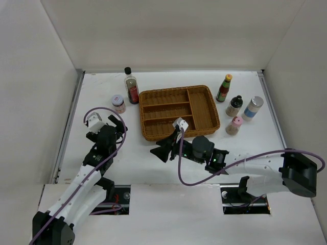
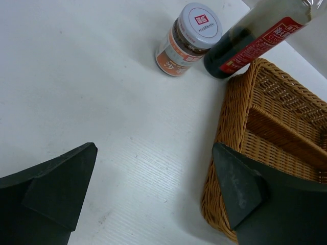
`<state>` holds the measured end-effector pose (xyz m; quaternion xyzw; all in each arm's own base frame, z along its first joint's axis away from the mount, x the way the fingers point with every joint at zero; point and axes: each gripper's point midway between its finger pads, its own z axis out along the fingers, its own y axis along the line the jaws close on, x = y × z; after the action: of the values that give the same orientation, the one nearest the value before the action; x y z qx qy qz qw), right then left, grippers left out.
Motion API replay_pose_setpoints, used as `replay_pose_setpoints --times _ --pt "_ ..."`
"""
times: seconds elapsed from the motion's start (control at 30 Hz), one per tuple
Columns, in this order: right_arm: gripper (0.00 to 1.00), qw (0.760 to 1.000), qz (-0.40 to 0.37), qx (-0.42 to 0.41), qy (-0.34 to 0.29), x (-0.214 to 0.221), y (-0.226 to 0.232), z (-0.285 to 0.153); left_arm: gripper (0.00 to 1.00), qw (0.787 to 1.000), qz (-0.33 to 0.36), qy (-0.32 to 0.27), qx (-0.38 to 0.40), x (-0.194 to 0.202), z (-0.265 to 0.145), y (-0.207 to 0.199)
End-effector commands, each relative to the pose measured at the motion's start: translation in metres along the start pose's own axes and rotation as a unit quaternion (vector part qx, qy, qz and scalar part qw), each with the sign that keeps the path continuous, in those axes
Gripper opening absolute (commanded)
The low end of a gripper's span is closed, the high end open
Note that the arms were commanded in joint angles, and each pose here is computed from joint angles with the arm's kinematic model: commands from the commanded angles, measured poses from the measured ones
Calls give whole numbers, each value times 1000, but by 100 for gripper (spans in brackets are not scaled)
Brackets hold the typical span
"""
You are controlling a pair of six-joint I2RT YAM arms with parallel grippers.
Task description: Organize the condiment bottles
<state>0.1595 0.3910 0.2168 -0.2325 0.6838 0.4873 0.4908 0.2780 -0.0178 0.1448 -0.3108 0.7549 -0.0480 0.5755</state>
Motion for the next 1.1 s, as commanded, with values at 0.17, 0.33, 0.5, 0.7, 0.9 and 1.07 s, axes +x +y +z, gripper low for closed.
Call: replay_pose_setpoints --times 0.17,0.33,0.5,0.7,0.9,1.07 --pt "79 997 -10 -60 -50 -26 20 -6 100 996 -32 -73 46 -62 -1 -38" --pt "32 997 -10 -75 -33 -20 25 -2 100 986 -9 -138 89 -101 2 -74" --pt "7 998 2 -41 -42 -31 8 -5 100 968 -22 -197 151 -147 -1 -120" --pt "6 999 21 -12 -47 -31 -19 -2 22 966 11 -187 180 -171 19 -170" --pt "54 997 7 -23 -74 -32 -22 -6 72 975 65 -151 148 -158 71 -197" --pt "75 995 5 3 -101 -41 -35 -11 77 974 120 -141 133 -149 101 -217"
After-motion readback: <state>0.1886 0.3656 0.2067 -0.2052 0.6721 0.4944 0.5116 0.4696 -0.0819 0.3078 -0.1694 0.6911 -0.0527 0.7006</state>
